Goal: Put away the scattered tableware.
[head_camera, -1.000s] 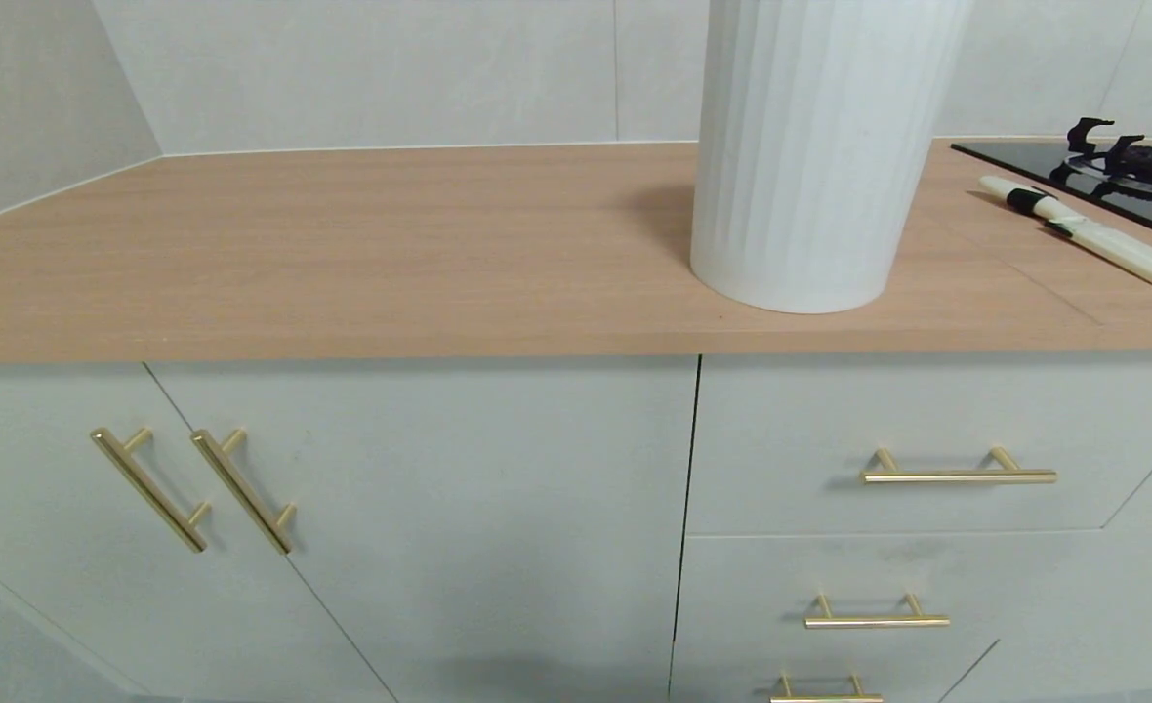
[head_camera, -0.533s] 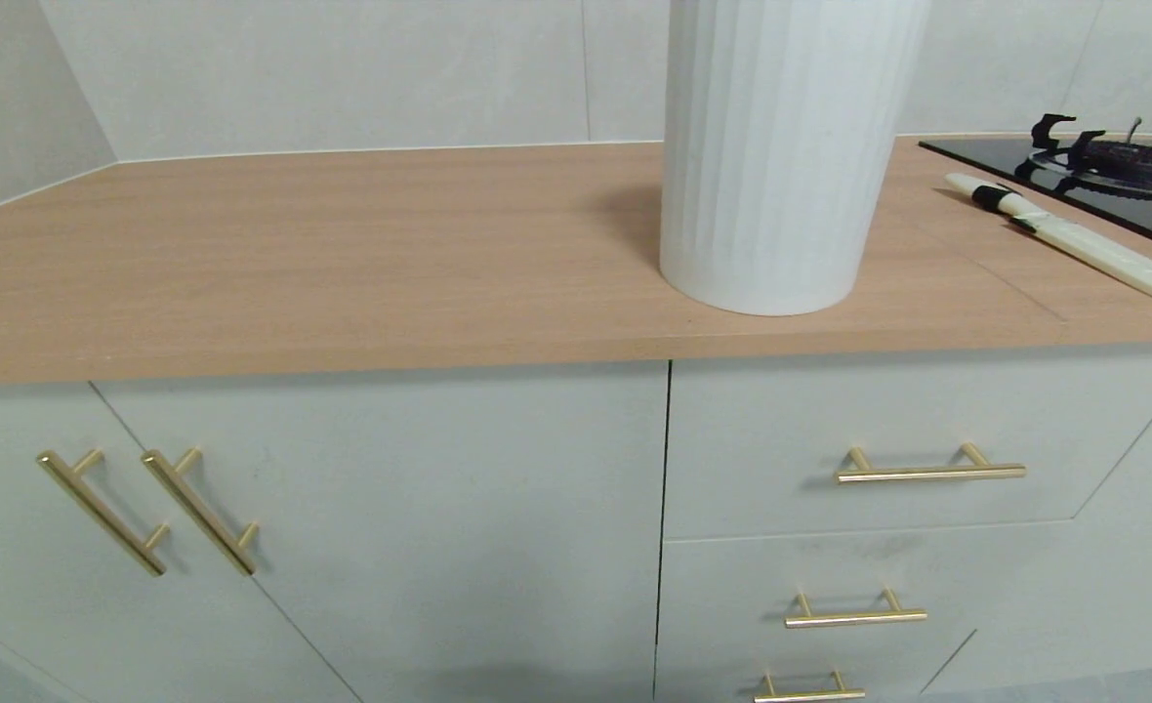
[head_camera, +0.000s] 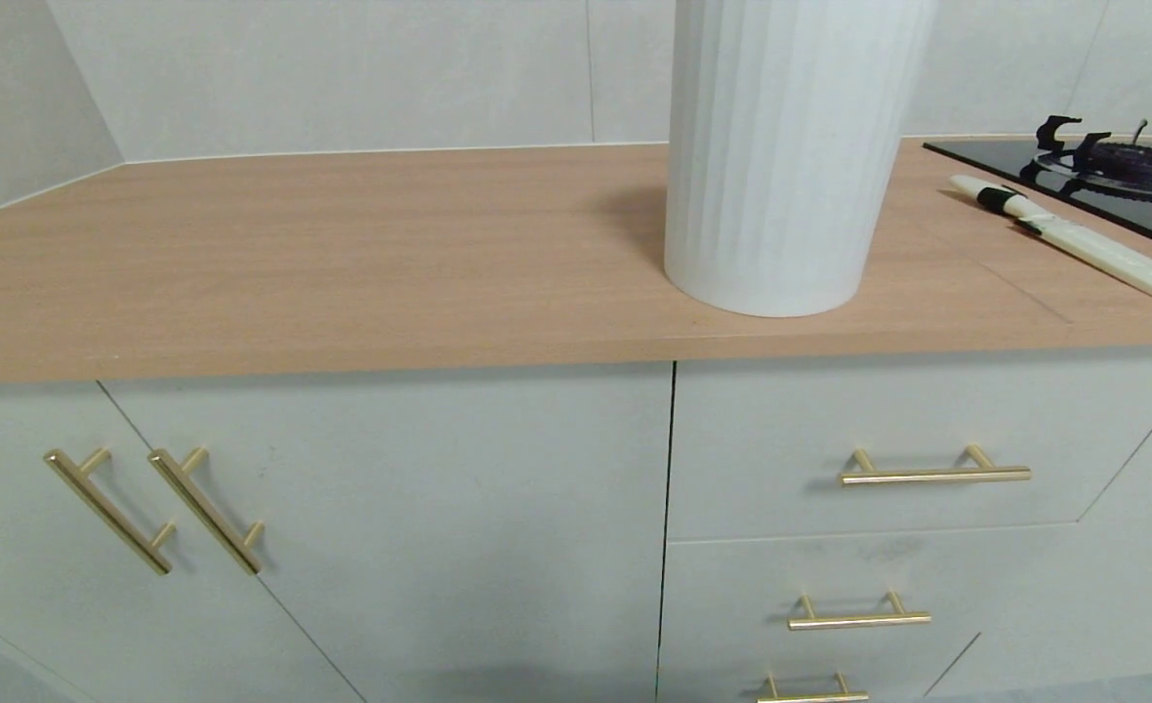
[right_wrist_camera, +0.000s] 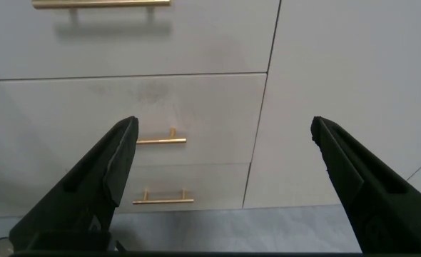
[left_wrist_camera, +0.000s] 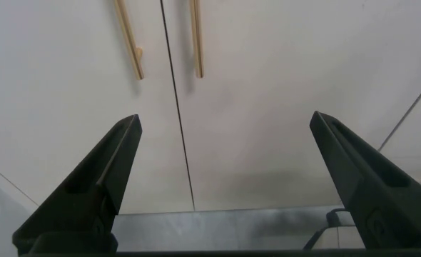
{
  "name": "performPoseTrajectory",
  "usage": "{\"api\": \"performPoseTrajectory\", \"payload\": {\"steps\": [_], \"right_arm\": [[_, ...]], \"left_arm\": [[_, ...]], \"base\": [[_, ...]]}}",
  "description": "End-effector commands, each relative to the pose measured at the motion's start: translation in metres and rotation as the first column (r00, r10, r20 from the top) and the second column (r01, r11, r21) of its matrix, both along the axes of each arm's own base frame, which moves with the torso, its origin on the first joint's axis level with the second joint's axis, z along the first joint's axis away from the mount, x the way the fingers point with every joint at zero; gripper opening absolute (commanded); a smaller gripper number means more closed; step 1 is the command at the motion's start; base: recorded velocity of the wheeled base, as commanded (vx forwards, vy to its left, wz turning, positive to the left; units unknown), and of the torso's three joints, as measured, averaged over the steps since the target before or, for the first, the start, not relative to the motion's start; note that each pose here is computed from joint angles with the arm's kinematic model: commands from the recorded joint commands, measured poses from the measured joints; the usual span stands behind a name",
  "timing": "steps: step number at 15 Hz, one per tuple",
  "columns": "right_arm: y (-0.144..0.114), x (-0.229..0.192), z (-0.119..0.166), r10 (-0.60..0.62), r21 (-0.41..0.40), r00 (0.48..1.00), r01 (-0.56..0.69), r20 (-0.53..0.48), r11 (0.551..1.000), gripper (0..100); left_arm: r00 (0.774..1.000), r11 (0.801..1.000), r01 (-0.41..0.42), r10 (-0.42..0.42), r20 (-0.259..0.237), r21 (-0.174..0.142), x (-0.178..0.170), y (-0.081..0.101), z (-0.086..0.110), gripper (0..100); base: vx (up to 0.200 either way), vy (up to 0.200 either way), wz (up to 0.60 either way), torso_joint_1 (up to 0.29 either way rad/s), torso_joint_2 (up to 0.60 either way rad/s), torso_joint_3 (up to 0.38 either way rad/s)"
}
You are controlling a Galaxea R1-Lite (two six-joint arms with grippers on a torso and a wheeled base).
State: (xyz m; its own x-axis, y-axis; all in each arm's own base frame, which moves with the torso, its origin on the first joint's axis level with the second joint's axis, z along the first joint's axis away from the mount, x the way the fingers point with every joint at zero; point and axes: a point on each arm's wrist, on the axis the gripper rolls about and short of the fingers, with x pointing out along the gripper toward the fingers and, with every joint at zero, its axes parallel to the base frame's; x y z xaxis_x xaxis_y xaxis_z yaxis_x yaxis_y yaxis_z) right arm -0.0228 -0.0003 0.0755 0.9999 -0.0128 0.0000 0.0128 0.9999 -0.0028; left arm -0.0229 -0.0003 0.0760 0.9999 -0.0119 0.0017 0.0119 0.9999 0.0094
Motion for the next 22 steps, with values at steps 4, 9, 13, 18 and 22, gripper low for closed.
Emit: {"api": "performPoseTrajectory", "payload": {"steps": [4,9,13,18,22], "right_arm": [[0.0000,0.0001,0.0000,0.000,0.000,1.000,0.000,-0.002,1.000,100],[-0.0001,0.0001,0.0000,0.002,0.000,1.000,-0.002,-0.002,1.000,100],[0.0000,0.0001,0.0000,0.000,0.000,1.000,0.000,-0.002,1.000,100],[-0.0001,0.0001,0.0000,0.002,0.000,1.000,-0.002,-0.002,1.000,100],[-0.0001,0.0001,0.0000,0.002,0.000,1.000,-0.002,-0.002,1.000,100]], "left_arm": [[1.000,1.000,0.000,0.000,-0.002,0.001,0.0001,0.0000,0.0000,100],[1.000,1.000,0.000,0.000,-0.002,0.000,0.0001,0.0000,0.0000,100],[1.000,1.000,0.000,0.000,-0.002,0.000,0.0001,0.0000,0.0000,100],[1.000,1.000,0.000,0.000,-0.002,0.000,0.0001,0.0000,0.0000,100],[1.000,1.000,-0.001,0.001,-0.002,-0.002,0.0001,0.0000,0.0000,100]], "base": [[0.000,-0.150,0.00,0.001,0.00,0.003],[0.000,-0.200,0.00,0.001,0.00,0.000],[0.000,-0.200,0.00,0.004,0.00,0.004],[0.000,-0.040,0.00,0.001,0.00,0.000],[0.050,0.000,0.00,0.002,0.00,0.002]]}}
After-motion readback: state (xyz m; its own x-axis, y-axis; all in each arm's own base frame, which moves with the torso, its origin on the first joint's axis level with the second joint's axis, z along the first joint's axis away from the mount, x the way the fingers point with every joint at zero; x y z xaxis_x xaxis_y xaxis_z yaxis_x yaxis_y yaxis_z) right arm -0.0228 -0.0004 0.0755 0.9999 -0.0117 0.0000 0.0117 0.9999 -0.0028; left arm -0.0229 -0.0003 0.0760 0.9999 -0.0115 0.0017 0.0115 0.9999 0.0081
